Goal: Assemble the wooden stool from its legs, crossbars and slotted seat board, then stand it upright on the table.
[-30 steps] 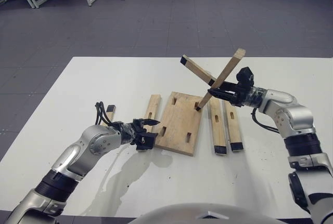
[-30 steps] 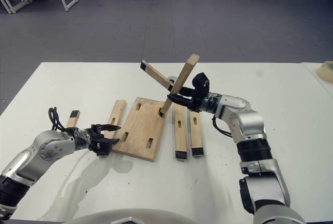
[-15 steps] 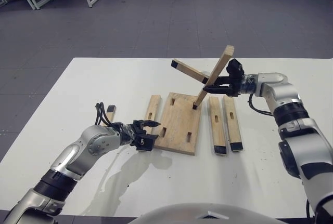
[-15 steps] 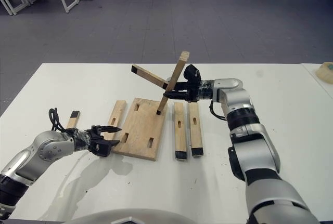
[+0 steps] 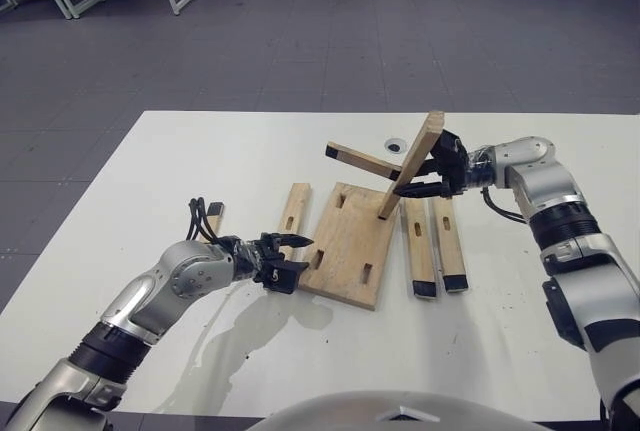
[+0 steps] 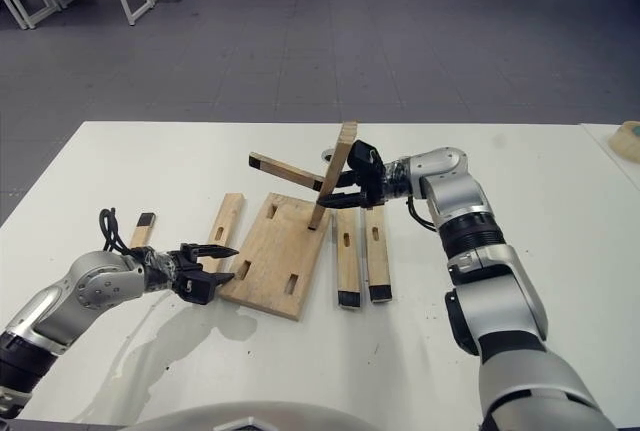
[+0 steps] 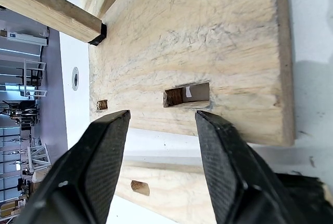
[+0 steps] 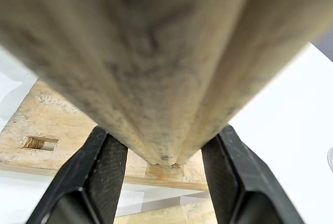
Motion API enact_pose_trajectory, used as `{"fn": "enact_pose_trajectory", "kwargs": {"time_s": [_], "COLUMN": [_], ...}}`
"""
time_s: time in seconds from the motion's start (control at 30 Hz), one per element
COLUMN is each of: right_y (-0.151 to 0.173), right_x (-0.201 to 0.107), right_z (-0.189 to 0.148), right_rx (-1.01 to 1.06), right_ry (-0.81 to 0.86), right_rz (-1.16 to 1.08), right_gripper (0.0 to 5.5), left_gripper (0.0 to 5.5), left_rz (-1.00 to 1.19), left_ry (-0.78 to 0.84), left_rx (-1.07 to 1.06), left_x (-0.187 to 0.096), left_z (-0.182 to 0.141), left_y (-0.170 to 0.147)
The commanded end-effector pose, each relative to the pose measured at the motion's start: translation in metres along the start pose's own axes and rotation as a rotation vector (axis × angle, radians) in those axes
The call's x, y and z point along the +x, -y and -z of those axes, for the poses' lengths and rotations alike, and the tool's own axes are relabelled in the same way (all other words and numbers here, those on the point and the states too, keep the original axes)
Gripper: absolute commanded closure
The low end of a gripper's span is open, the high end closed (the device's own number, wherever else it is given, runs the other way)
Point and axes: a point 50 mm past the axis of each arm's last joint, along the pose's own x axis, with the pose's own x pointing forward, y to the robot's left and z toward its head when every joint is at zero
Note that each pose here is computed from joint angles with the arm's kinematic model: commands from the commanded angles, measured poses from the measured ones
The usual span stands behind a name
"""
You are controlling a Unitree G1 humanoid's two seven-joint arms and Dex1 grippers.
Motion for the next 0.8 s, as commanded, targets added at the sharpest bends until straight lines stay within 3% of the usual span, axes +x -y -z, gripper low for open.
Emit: {"fn": "enact_pose_trajectory", "kwargs": {"time_s": [0.03,0.13,0.3,0.6,0.8], "right_y": [-0.027,-0.019,-0.002,-0.031,-0.031], "right_x": [0.016,0.015,0.011,0.036,0.035], "right_z": [0.081,0.074,0.052,0.087,0.082], "right_rx": [0.444,0.594,0.486,0.350,0.343], "right_ry": [-0.146,-0.075,-0.099,-0.202,-0.193], "right_rz": [-0.061,-0.033,0.028,0.095,0.106], "right_gripper": [3.49,3.49,3.49,3.49,3.49], "left_gripper": [3.16,3.16,3.16,3.16,3.16], "left_rz": [0.119,0.113,0.106,0.083,0.076], "left_ry": [-0.044,-0.044,-0.044,-0.036,-0.037], "left_rx": [-0.083,-0.093,-0.084,-0.111,-0.110], "left_x": [0.006,0.007,0.010,0.015,0.015], "left_z": [0.006,0.006,0.007,0.000,0.000], "left_y": [0.028,0.027,0.023,0.026,0.024]}}
